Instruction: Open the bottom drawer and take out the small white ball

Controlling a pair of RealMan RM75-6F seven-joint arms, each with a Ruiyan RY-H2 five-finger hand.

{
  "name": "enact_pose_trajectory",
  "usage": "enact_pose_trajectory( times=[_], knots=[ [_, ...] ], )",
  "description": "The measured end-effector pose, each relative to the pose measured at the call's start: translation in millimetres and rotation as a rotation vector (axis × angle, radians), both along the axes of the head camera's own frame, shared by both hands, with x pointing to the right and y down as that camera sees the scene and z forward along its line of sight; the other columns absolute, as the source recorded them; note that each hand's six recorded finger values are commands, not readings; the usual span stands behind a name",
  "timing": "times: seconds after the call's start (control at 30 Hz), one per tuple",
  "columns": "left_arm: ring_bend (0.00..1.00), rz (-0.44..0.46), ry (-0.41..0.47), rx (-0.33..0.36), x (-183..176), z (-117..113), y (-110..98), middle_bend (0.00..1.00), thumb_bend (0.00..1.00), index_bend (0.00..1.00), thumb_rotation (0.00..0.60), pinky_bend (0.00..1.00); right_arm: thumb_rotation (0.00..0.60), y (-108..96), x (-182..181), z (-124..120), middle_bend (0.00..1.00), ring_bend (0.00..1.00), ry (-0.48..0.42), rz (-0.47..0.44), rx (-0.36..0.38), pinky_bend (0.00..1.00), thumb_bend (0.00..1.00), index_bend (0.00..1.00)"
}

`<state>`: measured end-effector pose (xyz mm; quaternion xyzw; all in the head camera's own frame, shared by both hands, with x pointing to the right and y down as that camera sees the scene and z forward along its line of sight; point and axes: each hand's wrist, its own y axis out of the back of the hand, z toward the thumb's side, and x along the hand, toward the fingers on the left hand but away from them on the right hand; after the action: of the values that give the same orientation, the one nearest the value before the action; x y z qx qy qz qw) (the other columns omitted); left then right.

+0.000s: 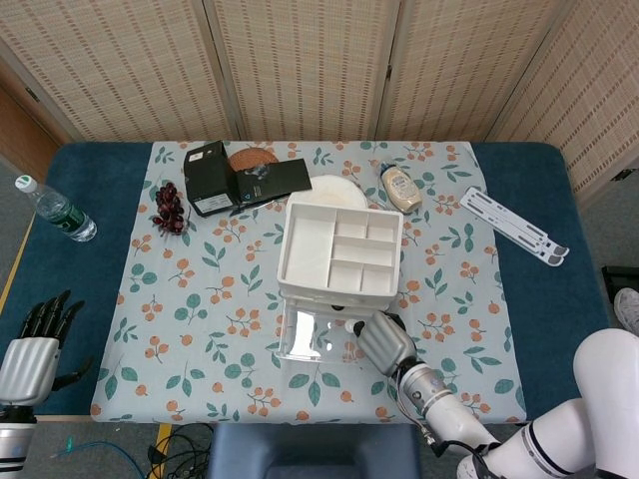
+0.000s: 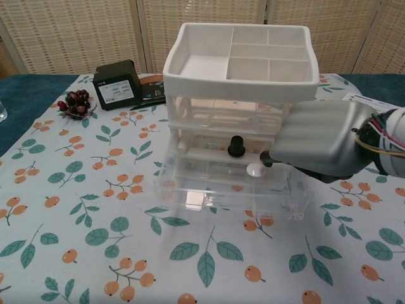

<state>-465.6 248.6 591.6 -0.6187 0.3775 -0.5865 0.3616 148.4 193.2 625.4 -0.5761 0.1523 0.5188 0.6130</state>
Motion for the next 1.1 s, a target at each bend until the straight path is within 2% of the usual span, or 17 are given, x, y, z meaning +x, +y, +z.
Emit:
enact_pose_trajectory(
  times=[0.3, 0.7, 1.03, 1.1],
  knots=[
    [0.05, -0.001, 0.0, -0.001, 0, 0, 1, 0.01, 0.25, 0.11, 0.6, 0.07, 0.6, 0, -6, 4, 1.0, 1.0, -0.014, -0.013, 0.008, 1.0, 1.0, 0.2],
    [0.05, -0.014, -0.007, -0.001, -5, -2, 3, 0.01, 0.25, 0.11, 0.6, 0.07, 0.6, 1, -32, 14, 1.0, 1.0, -0.059, -0.028, 0.008, 1.0, 1.0, 0.2],
    [0.05, -0.02, -0.013, 0.0, -8, -3, 3, 0.0, 0.25, 0.11, 0.6, 0.07, 0.6, -2, -47, 1, 1.0, 1.0, -0.136, -0.017, 0.006, 1.0, 1.0, 0.2],
    [0.05, -0.019, -0.012, 0.001, -8, -3, 3, 0.0, 0.25, 0.11, 0.6, 0.07, 0.6, -4, -49, -4, 1.0, 1.0, -0.16, -0.01, 0.01, 1.0, 0.95, 0.2]
  ],
)
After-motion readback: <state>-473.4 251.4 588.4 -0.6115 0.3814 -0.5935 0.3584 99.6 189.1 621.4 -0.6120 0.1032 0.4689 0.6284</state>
